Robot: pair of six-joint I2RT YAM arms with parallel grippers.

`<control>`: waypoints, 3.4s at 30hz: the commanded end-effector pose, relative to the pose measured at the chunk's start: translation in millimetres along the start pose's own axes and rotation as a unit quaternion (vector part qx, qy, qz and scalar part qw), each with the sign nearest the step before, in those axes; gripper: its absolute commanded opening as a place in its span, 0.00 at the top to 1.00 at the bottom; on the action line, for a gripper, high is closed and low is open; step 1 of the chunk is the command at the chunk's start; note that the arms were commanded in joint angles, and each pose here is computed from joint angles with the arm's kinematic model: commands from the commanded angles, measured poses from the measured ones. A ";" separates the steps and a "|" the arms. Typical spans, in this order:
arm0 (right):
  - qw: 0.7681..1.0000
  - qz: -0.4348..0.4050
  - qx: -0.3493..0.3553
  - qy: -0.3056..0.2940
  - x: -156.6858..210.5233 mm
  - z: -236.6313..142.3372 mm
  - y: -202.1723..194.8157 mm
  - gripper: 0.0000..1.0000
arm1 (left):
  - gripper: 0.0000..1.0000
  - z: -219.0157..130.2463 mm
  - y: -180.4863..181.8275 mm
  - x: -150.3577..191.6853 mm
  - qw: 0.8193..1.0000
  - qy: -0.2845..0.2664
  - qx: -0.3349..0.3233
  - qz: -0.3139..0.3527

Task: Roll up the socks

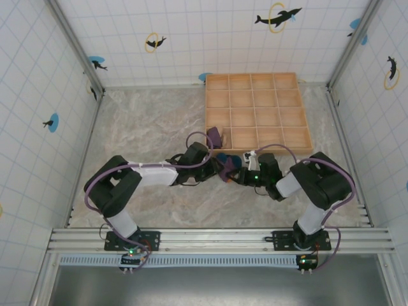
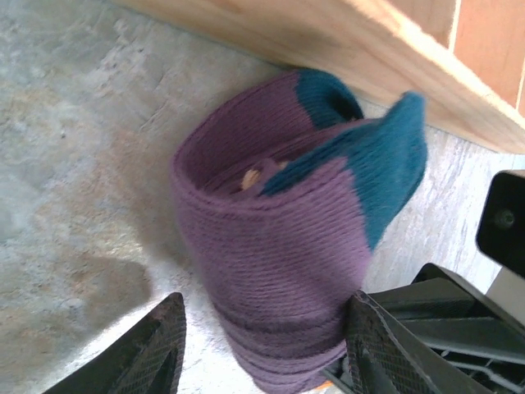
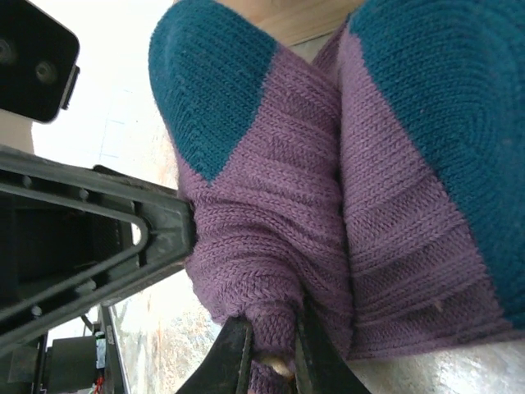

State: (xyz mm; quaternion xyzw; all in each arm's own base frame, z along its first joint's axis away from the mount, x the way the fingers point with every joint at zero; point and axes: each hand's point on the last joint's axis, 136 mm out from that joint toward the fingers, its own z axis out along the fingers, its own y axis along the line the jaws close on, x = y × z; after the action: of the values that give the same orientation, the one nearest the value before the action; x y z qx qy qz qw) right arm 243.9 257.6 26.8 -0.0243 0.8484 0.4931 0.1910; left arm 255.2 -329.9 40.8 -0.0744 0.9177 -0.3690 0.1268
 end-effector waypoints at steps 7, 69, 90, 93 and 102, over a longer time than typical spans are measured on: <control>0.991 0.096 0.083 0.051 35.1 -1.4 -46.8 1.00 | 0.53 18.8 26.2 7.2 0.999 0.004 -0.012 -0.038; 0.748 -0.601 0.262 -0.108 17.1 18.7 50.5 0.35 | 1.00 -8.5 27.1 40.3 0.984 0.069 -0.127 -0.100; 0.875 -0.439 0.193 -0.062 30.9 3.2 7.5 1.00 | 0.16 -25.4 0.6 18.1 0.993 0.019 -0.089 -0.080; 0.907 -0.383 0.164 -0.055 32.8 -2.3 2.3 1.00 | 0.09 -31.6 -6.7 10.7 0.995 0.000 -0.077 -0.067; 0.971 -0.210 0.112 -0.036 32.2 -17.8 -20.3 1.00 | 0.08 -40.5 -36.1 4.1 0.999 -0.027 0.018 -0.028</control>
State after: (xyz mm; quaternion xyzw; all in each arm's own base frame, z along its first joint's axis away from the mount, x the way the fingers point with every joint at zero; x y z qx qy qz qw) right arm 238.4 247.7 36.5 -0.2024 0.8312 0.3056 0.4181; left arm 238.7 -320.5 81.4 -0.1378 0.9161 -0.3561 0.1225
